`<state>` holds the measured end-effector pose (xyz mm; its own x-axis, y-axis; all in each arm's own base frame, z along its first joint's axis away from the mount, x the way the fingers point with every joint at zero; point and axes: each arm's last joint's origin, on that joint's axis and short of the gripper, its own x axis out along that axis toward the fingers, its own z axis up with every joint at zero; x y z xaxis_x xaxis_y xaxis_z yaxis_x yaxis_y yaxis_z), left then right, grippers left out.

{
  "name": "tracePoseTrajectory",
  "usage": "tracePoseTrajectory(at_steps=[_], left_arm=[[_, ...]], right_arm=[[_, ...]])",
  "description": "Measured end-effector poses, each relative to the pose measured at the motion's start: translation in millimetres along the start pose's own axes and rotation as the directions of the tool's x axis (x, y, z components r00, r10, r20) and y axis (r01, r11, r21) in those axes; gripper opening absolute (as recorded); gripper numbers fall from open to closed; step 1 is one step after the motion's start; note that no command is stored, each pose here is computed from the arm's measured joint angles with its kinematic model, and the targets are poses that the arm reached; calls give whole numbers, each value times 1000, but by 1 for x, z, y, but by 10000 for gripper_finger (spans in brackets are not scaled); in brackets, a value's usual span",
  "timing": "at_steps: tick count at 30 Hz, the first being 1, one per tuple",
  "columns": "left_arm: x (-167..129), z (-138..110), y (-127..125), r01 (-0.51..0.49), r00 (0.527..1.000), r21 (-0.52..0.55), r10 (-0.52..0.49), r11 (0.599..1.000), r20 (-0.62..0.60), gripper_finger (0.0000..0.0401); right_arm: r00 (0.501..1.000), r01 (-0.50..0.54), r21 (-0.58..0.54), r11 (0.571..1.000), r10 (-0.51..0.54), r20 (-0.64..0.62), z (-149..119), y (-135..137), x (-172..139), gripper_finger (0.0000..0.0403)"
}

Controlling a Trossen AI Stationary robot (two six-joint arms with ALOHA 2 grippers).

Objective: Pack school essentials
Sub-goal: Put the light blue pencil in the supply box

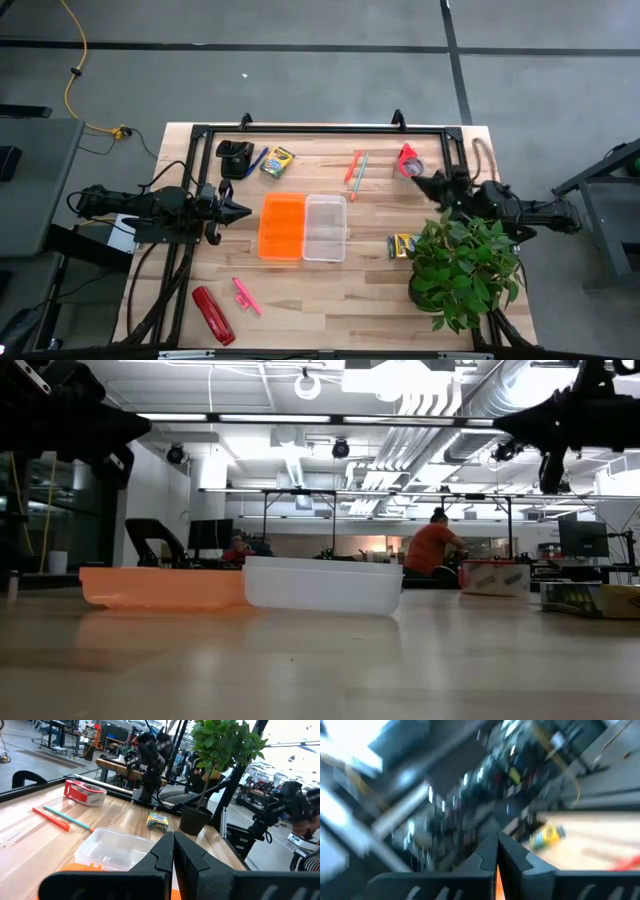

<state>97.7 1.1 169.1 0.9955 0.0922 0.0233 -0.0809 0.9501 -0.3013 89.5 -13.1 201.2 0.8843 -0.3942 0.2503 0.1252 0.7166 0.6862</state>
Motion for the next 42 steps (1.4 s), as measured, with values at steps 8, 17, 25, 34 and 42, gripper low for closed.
tracePoseTrajectory(at_steps=[8, 17, 25, 34, 42], left_arm=[[0, 0, 1, -24, 1000, 0, 24, 1000, 9, 1], [0, 9, -2, 19, 995, -220, 2, 975, 95, 1], [-6, 32, -5, 70, 936, -296, 40, 953, 349, 1], [-1, 67, -16, 25, 945, -275, 67, 961, 321, 0], [9, 117, -33, -67, 961, -92, 89, 994, 263, 0]], right_arm=[[948, -178, -65, 982, 189, 256, 25, 20, -2, 0], [936, -227, -210, 951, 273, 221, 23, 25, 5, 0], [961, -190, -238, 952, 230, 152, 13, 22, 15, 0], [967, -209, -261, 942, 239, 89, 22, 41, 34, 0], [983, -182, -345, 921, 162, -87, 30, 66, 68, 0]])
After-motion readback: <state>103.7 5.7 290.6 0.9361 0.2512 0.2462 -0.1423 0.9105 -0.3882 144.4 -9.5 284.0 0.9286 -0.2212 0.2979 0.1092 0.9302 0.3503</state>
